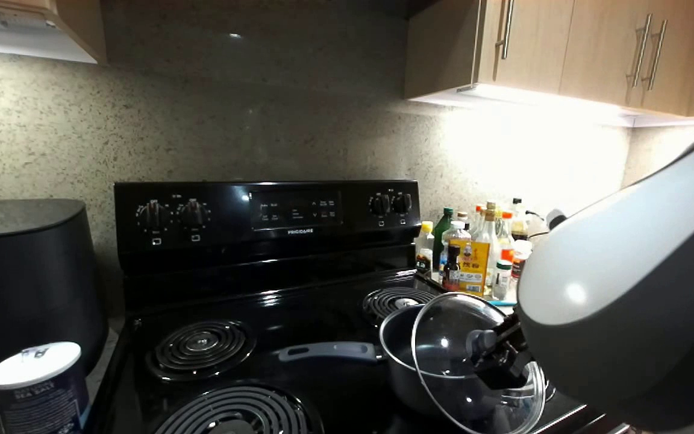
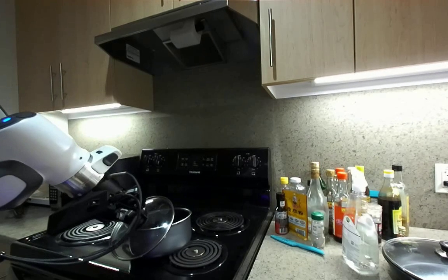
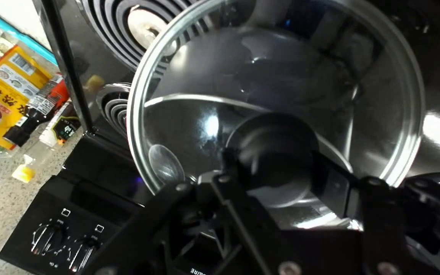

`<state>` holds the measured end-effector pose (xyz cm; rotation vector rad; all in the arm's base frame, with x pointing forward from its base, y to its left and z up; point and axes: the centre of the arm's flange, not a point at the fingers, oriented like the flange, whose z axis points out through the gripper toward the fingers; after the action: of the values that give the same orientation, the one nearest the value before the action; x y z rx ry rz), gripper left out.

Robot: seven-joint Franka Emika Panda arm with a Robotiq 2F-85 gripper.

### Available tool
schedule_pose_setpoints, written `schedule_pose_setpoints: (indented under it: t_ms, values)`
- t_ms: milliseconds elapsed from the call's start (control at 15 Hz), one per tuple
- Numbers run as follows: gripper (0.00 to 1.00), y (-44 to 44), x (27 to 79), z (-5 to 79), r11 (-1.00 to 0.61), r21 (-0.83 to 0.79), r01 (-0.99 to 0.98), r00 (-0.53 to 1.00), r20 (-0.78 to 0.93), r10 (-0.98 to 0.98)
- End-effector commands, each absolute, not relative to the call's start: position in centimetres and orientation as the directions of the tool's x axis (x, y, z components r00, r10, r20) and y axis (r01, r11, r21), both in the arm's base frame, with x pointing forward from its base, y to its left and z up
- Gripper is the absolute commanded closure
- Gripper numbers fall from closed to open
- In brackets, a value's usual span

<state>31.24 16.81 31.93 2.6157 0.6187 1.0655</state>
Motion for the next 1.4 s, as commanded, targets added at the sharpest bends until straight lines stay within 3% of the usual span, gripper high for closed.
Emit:
schedule_pose_setpoints:
  t_ms: [0,200,267,933,1333]
  values:
    - [0.52,16.7,31.5,31.9,-0.871,0.394,0.293,0.639,0.597,0.485]
    - [0.52,16.7,31.7,31.9,-0.865,0.409,0.292,0.633,0.595,0.495]
    - [0.77,16.8,31.6,31.9,-0.863,0.411,0.294,0.631,0.595,0.498]
    - [0.77,18.8,27.2,37.3,-0.883,0.446,0.146,0.529,0.719,0.451]
    - [0.77,19.2,27.5,39.3,-0.891,0.445,0.091,0.342,0.826,0.448]
